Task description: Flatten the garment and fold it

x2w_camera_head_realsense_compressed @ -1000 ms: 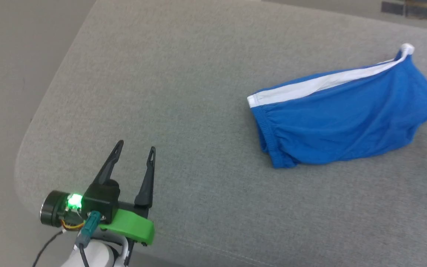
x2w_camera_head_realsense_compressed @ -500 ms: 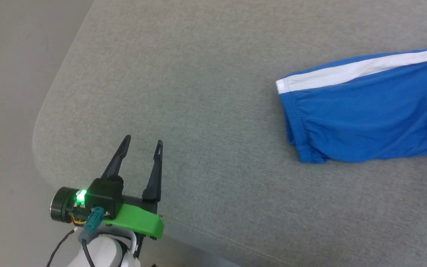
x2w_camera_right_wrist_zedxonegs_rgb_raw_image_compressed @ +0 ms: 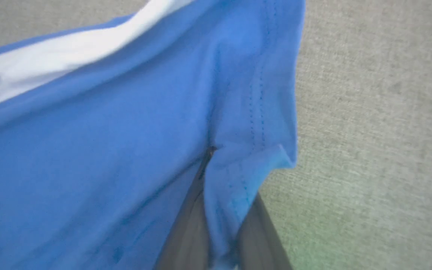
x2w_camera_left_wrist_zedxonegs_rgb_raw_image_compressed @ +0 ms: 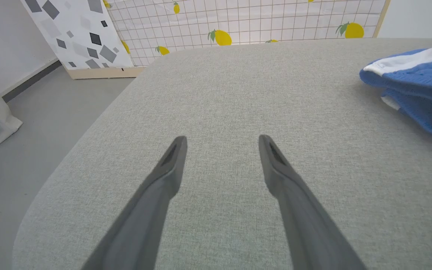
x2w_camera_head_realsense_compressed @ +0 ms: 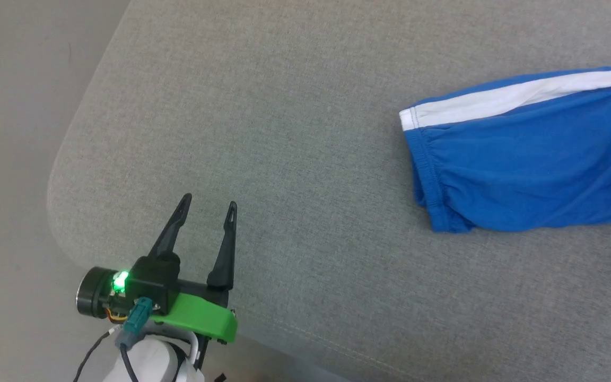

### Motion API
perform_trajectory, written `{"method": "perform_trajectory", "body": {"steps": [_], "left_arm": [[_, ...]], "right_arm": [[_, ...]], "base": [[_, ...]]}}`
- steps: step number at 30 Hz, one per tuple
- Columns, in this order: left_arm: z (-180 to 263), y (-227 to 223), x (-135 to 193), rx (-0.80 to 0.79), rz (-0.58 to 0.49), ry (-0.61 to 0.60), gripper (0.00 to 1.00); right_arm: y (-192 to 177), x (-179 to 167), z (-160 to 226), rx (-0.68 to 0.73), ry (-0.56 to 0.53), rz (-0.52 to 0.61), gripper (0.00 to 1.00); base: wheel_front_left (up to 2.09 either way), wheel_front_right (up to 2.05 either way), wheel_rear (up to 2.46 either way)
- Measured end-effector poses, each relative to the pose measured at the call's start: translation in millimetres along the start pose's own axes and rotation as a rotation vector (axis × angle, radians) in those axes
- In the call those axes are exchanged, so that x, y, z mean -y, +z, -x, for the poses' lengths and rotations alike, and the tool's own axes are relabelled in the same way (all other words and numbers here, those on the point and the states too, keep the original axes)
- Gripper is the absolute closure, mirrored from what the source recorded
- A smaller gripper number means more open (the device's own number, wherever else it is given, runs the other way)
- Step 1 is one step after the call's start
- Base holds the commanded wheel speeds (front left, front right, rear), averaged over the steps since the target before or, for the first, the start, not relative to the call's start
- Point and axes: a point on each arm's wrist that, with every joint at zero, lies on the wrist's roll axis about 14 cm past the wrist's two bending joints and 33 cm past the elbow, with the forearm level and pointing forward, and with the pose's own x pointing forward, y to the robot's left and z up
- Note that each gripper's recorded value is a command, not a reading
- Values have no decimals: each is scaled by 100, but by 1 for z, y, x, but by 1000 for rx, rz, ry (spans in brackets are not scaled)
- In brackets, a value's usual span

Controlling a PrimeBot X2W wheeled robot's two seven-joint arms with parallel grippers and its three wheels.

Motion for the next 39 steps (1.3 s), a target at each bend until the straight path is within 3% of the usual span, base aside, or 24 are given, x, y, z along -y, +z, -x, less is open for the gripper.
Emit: {"method": "perform_trajectory", "body": {"steps": [9, 14, 23, 28, 39], "left_arm": [[5, 10, 7, 37, 20, -29, 0], [8, 19, 16, 70, 32, -64, 0], [12, 33, 30, 119, 46, -108, 0], [12, 37, 39, 132, 54, -136, 0], [13, 35, 51, 118, 61, -172, 0]], "right_arm": [[-7, 0, 29, 98, 7, -56, 100], [-24, 31, 64, 148, -55, -156, 100], [-84, 75, 115, 194, -164, -375, 100], [-114, 81, 132, 210, -207, -460, 100], [-62, 45, 141, 394, -103, -427, 100]], "base": [[0, 0, 0], [0, 0, 0], [0, 0, 0], [0, 0, 0], [0, 0, 0]]}}
